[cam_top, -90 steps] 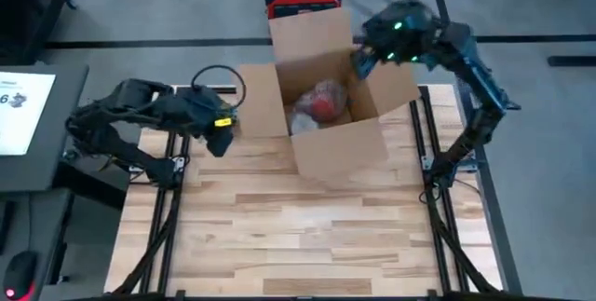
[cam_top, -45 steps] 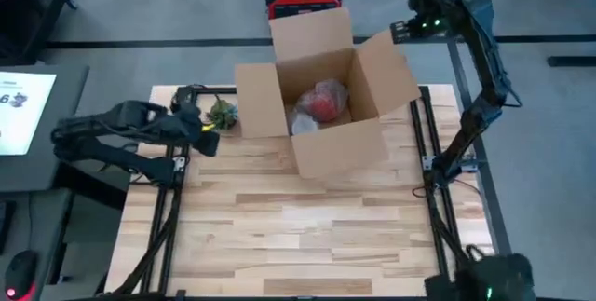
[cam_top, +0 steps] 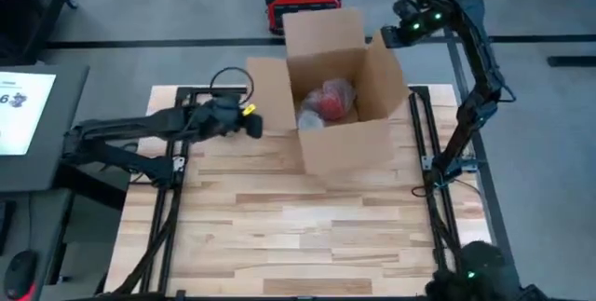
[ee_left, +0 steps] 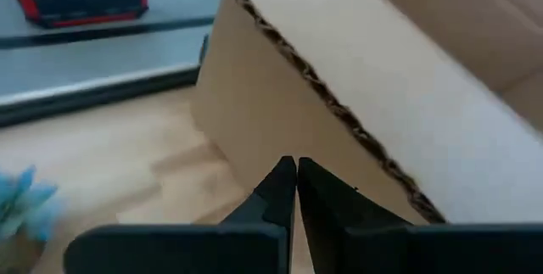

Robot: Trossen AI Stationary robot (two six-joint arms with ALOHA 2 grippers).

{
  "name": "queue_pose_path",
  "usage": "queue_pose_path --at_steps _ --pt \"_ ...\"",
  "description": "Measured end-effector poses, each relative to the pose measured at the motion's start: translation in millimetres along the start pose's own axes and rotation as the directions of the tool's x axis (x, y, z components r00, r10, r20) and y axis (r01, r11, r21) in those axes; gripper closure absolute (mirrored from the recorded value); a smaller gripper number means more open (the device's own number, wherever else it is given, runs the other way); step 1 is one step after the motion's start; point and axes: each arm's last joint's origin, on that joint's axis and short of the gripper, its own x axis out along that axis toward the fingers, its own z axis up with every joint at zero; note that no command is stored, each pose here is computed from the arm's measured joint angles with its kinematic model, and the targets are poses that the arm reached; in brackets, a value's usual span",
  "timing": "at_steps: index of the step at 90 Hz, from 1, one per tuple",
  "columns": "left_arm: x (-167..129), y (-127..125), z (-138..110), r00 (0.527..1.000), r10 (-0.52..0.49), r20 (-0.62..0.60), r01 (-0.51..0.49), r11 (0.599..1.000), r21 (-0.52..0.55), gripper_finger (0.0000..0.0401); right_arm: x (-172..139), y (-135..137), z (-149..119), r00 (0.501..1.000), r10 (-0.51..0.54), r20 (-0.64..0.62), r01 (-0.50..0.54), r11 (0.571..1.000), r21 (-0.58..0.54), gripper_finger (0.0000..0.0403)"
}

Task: Wrap mug
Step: Close the cardboard box

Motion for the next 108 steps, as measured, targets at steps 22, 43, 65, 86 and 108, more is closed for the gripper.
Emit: queue_pose_path --at_steps 22,43,65,86,108 --pt "12 -13 9 0.984 -0.173 0.033 0.170 0.983 0.072 0.0401 38 36 -16 0.982 0.079 -0.169 -0.098 0.990 -0.104 0.0403" --pt "5 -17 16 0.965 -0.253 0.068 0.244 0.963 0.112 0.0401 79 73 -43 0.936 0.065 -0.345 -0.143 0.969 -0.203 0.0403" --pt "1 -16 15 0.960 -0.279 0.040 0.270 0.951 0.150 0.0401 101 109 -71 0.912 -0.011 -0.411 -0.129 0.941 -0.313 0.0403" --pt "2 -16 16 0.955 -0.296 0.030 0.286 0.940 0.185 0.0401 42 124 -82 0.986 0.047 -0.160 -0.097 0.941 -0.324 0.0403" --pt "4 -12 21 0.952 -0.305 0.038 0.295 0.940 0.171 0.0401 -55 102 -104 0.973 0.049 0.225 0.015 0.961 -0.275 0.0403"
